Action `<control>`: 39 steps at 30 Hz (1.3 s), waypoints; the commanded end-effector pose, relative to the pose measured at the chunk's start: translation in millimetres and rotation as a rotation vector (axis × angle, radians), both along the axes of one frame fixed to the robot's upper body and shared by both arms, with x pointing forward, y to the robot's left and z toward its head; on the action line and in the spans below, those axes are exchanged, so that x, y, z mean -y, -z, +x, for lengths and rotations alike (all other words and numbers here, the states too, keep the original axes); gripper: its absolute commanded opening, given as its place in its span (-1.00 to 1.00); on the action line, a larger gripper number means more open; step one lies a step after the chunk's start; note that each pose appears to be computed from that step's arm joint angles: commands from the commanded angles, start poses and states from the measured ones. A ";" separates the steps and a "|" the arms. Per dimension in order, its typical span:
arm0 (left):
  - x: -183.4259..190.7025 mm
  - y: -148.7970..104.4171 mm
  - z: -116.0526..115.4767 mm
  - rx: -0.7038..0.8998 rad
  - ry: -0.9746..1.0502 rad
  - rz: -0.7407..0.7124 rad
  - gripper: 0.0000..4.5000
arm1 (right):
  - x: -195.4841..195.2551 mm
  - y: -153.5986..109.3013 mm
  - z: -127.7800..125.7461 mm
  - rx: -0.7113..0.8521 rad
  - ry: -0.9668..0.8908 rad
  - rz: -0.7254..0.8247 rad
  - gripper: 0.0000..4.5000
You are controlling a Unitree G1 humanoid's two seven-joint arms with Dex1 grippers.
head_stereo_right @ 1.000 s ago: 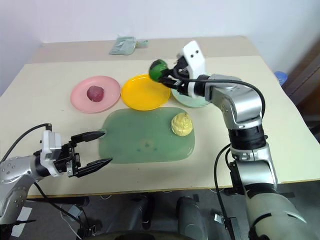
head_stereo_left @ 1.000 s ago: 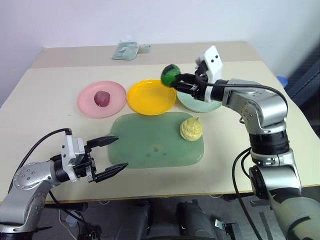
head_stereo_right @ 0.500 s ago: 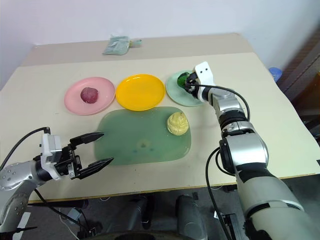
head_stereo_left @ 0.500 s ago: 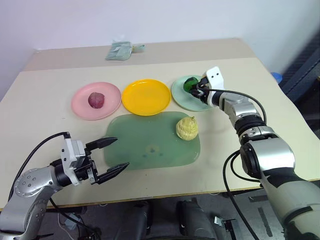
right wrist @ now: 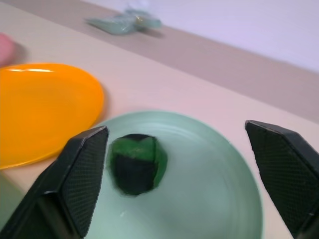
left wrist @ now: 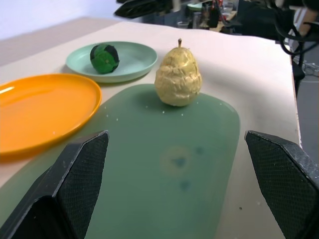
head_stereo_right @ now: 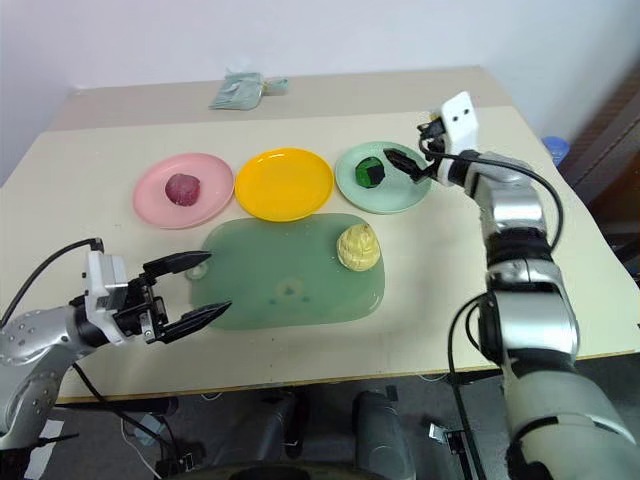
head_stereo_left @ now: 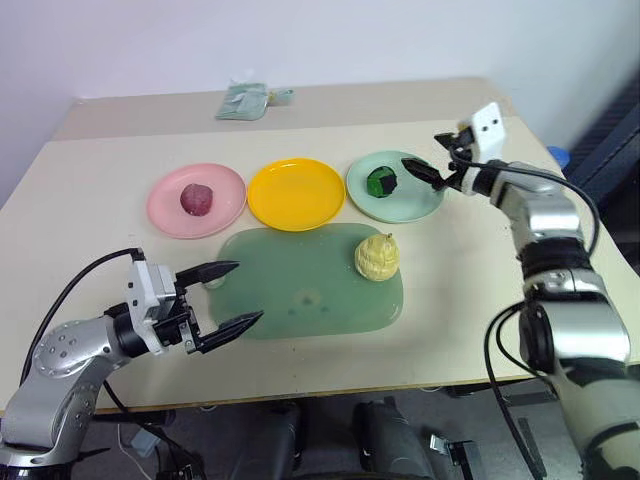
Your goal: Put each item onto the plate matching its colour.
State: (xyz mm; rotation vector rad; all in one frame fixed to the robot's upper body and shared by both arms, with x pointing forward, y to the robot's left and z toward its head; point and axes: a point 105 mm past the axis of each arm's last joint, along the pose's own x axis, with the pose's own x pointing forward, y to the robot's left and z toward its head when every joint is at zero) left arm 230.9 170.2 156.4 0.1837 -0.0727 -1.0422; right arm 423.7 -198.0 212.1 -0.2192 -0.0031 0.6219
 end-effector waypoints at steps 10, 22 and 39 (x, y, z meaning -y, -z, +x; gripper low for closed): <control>-1.9 -1.2 -6.7 -0.053 0.134 -0.002 1.00 | -52.0 2.5 -96.7 -0.134 -0.283 0.069 0.98; -5.5 -1.5 -17.2 -0.055 0.115 0.008 1.00 | -71.3 57.6 -95.4 -0.313 -0.342 0.041 0.98; -19.6 5.8 11.7 -0.030 -0.343 -0.086 1.00 | -99.9 22.4 -62.2 -0.105 -0.341 0.112 0.30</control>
